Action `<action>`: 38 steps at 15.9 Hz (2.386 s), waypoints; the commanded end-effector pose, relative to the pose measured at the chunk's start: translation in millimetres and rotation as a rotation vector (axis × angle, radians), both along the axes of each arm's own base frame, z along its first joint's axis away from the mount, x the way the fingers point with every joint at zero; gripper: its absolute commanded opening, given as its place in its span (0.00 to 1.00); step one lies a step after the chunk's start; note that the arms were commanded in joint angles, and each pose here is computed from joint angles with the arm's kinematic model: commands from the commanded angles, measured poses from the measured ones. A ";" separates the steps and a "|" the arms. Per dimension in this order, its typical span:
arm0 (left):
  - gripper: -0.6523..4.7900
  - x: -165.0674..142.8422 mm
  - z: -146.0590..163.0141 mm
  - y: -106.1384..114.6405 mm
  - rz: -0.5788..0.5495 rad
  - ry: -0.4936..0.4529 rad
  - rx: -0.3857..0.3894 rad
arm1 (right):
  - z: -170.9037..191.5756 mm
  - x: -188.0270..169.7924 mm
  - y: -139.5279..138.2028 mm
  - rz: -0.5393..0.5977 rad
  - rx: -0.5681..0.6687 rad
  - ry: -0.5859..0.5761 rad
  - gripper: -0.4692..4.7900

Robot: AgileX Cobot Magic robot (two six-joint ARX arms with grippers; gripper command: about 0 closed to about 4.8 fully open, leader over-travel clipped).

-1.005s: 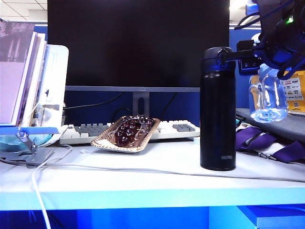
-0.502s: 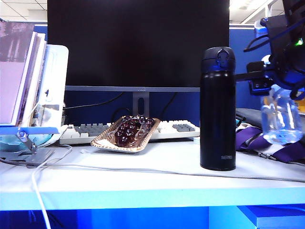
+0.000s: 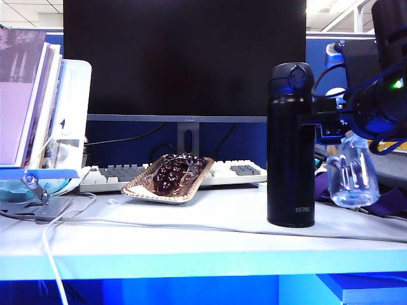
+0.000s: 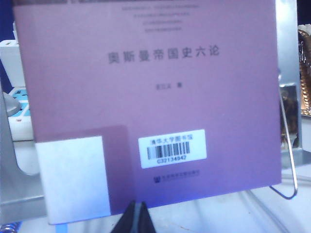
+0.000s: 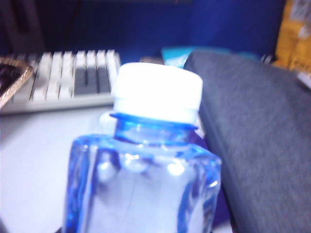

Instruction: Pick up the mineral water bottle and place it vertically to the right of the black thermos cup.

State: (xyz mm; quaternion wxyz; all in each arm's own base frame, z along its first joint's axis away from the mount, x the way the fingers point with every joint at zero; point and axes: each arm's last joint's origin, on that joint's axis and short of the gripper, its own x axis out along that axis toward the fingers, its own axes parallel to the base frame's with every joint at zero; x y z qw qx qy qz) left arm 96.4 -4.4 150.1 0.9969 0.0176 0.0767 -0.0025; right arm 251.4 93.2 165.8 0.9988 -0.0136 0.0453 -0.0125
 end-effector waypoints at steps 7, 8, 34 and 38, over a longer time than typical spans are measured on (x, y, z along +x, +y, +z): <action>0.11 -0.3 -1.1 0.3 0.005 0.009 0.002 | -12.0 -2.4 -1.9 -0.003 -0.055 -0.172 0.47; 0.11 -0.3 -1.1 0.3 0.005 0.009 0.002 | -12.1 -2.0 -2.7 -0.001 -0.055 -0.172 0.47; 0.11 -0.3 -1.1 0.3 0.005 0.009 0.002 | -35.5 18.9 -13.8 0.115 -0.046 -0.098 0.51; 0.11 -0.3 -1.1 0.3 0.005 0.009 0.002 | -35.4 19.0 -13.8 0.115 -0.046 -0.098 0.59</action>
